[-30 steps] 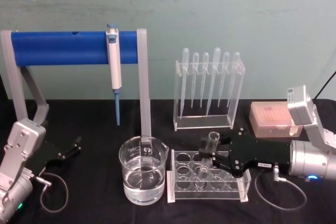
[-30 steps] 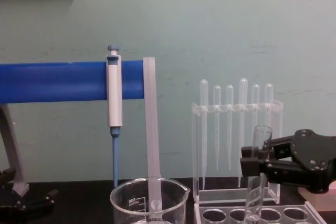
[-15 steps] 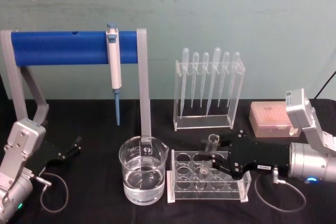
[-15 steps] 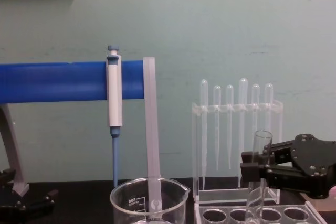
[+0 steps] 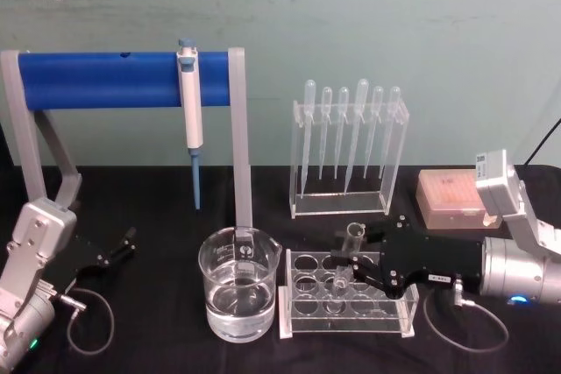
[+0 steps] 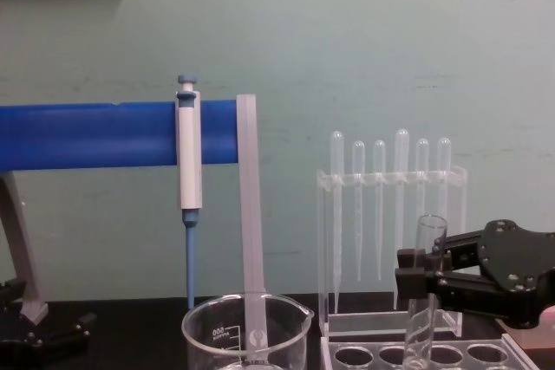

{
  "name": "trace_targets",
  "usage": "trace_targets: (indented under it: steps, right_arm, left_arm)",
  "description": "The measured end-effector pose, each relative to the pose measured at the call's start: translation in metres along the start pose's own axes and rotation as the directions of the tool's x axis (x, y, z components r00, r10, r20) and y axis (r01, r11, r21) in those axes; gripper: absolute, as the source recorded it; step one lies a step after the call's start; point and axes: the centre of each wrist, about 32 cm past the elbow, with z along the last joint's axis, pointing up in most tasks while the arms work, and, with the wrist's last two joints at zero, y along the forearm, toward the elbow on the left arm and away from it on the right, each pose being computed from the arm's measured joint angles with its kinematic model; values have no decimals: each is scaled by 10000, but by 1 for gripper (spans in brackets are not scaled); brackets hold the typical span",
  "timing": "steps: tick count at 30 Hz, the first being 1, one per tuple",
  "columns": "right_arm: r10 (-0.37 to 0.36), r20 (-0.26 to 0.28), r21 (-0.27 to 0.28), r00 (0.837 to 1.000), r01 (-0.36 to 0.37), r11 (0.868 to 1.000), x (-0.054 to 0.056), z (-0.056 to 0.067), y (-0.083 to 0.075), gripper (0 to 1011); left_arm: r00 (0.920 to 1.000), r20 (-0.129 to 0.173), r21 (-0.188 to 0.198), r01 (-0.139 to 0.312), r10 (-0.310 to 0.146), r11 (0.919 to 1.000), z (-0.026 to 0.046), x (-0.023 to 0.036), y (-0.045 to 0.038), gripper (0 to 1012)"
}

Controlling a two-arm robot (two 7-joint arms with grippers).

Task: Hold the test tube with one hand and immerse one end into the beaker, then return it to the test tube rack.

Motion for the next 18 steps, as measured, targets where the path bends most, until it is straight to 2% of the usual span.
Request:
trace_targets:
  steps: [12, 18]
  right_arm:
    - [-72, -48, 76, 10000, 72, 9999, -4, -38, 4, 226]
    - [-153, -137, 132, 9998, 154, 9998, -13, -98, 0, 226]
  left_arm:
    - [10000, 1, 0, 0, 0, 10000, 0, 0, 0, 1000]
    - [10000, 0, 0, 0, 0, 10000, 0, 0, 0, 1000]
